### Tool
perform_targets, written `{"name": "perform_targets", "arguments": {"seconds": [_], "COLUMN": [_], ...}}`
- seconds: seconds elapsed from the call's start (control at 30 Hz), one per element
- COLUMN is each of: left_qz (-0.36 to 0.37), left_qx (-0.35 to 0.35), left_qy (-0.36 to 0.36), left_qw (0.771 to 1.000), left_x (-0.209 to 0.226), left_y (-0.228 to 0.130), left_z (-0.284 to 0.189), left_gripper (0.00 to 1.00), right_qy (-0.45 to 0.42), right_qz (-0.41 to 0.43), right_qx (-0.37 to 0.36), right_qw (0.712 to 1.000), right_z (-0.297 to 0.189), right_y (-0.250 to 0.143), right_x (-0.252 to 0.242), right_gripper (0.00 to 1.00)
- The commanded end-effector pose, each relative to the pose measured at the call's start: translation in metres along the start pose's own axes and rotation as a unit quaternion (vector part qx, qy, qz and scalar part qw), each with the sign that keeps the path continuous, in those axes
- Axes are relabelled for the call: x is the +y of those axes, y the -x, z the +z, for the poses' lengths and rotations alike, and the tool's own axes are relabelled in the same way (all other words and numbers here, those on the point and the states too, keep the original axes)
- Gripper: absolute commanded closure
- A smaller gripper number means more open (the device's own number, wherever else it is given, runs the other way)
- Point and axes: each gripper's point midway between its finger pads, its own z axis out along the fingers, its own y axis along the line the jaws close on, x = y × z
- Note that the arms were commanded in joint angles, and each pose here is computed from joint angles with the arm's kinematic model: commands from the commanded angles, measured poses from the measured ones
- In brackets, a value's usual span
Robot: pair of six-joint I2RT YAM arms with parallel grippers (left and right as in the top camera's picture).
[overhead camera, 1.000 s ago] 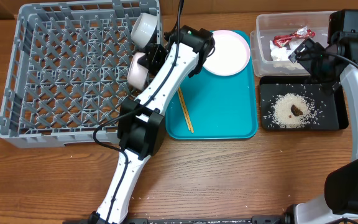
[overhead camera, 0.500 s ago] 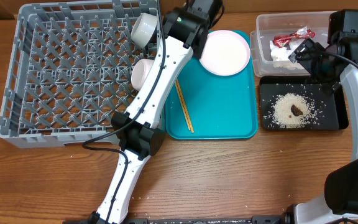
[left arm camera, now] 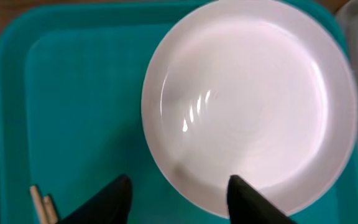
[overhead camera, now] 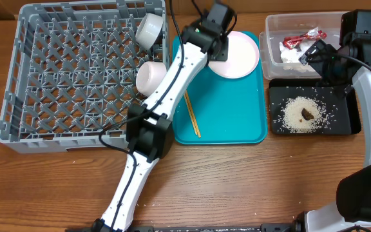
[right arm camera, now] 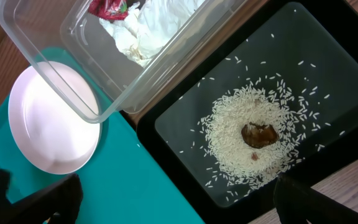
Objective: Sort waste into correct bins and load items into the dishwasher
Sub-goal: 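Grasp the white plate on the teal tray with the left gripper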
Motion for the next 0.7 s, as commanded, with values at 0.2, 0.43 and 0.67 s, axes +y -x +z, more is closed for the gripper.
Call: {"name": "perform_targets", "arguments": {"seconds": [0.2,0.43,0.67], "left_qz": [-0.046,-0.045,-0.036], "left_qx": [0.040,0.051,0.062], "left_qy": [0.013,0.019,0.054], "left_qw": [0.998,0.998,0.996], "left_x": [-0.001,0.002,0.015], "left_y": [-0.038,-0.046,-0.054], "left_z": [0.064,0.072,0.070], "left_gripper": [0.57,0.73,0.96], "right_qy": [-0.004,-0.004,-0.004], "right_qz": [0.000,0.000,0.000], "right_qx": [-0.010,-0.010,-0.010], "right_qw": [1.000,1.000,1.000], "right_z": [-0.002,-0.002,-0.002], "right_y": [0.004,0.004,0.004], "right_x": [-0.001,-0.001,-0.001], "right_gripper": [0.00,0.00,0.00]}}
